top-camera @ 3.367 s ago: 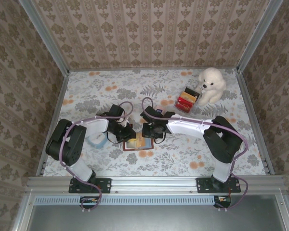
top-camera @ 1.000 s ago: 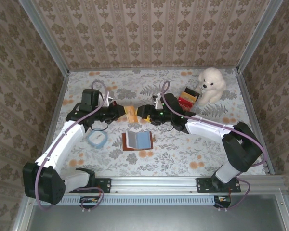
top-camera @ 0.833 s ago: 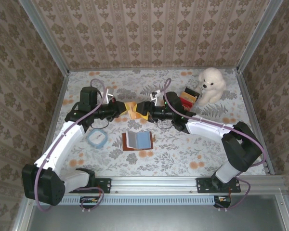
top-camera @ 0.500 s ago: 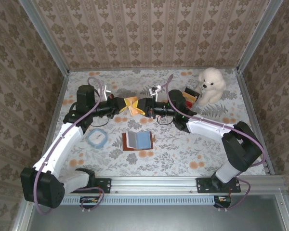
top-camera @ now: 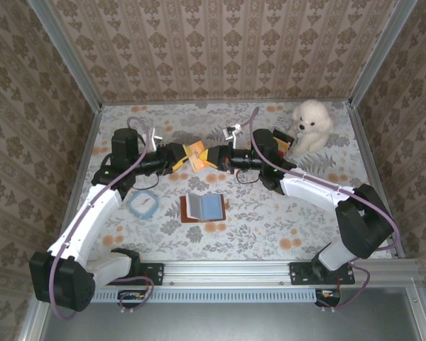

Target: Take the credit cards out of the card holder

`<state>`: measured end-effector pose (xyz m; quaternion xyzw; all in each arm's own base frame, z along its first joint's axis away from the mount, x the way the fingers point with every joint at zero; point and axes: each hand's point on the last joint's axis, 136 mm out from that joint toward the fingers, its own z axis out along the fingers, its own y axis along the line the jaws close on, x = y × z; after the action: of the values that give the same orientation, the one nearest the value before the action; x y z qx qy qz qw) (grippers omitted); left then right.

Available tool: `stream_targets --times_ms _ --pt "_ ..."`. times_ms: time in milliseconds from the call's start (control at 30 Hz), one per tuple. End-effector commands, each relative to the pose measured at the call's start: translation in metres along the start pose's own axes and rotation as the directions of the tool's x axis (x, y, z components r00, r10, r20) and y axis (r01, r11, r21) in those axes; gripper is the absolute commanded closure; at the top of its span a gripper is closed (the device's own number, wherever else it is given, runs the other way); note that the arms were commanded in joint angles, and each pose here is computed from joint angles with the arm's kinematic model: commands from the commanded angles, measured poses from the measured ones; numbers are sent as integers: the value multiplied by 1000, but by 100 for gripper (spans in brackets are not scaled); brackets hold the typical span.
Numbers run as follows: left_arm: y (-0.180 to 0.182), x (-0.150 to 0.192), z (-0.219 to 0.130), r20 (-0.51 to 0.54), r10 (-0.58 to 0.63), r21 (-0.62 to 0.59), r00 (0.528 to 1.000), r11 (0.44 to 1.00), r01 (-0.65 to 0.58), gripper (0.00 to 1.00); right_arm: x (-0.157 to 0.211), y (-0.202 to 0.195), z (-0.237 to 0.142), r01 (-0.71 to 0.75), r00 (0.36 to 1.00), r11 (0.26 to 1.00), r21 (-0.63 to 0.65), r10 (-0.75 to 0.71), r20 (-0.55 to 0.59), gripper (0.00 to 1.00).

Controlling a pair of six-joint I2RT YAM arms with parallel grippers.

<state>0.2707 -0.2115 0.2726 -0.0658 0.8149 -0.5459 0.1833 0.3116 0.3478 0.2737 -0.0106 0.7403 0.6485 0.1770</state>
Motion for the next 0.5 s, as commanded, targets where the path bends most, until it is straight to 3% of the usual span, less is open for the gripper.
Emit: stream_targets --times_ms 0,100,233,467 --pt "12 -9 -15 48 61 -114 997 992 -55 41 -10 3 -17 143 990 985 100 -143 -12 100" --pt "44 -20 -26 86 103 -282 991 956 -75 25 -26 -13 -38 297 954 912 282 -298 -39 100" --pt "79 -37 -30 102 117 -386 988 920 -70 16 -59 -34 -78 515 836 674 530 -531 -137 100" --pt "116 -62 -39 90 166 -531 982 842 -94 6 -109 -51 -137 720 590 286 632 -732 -341 100"
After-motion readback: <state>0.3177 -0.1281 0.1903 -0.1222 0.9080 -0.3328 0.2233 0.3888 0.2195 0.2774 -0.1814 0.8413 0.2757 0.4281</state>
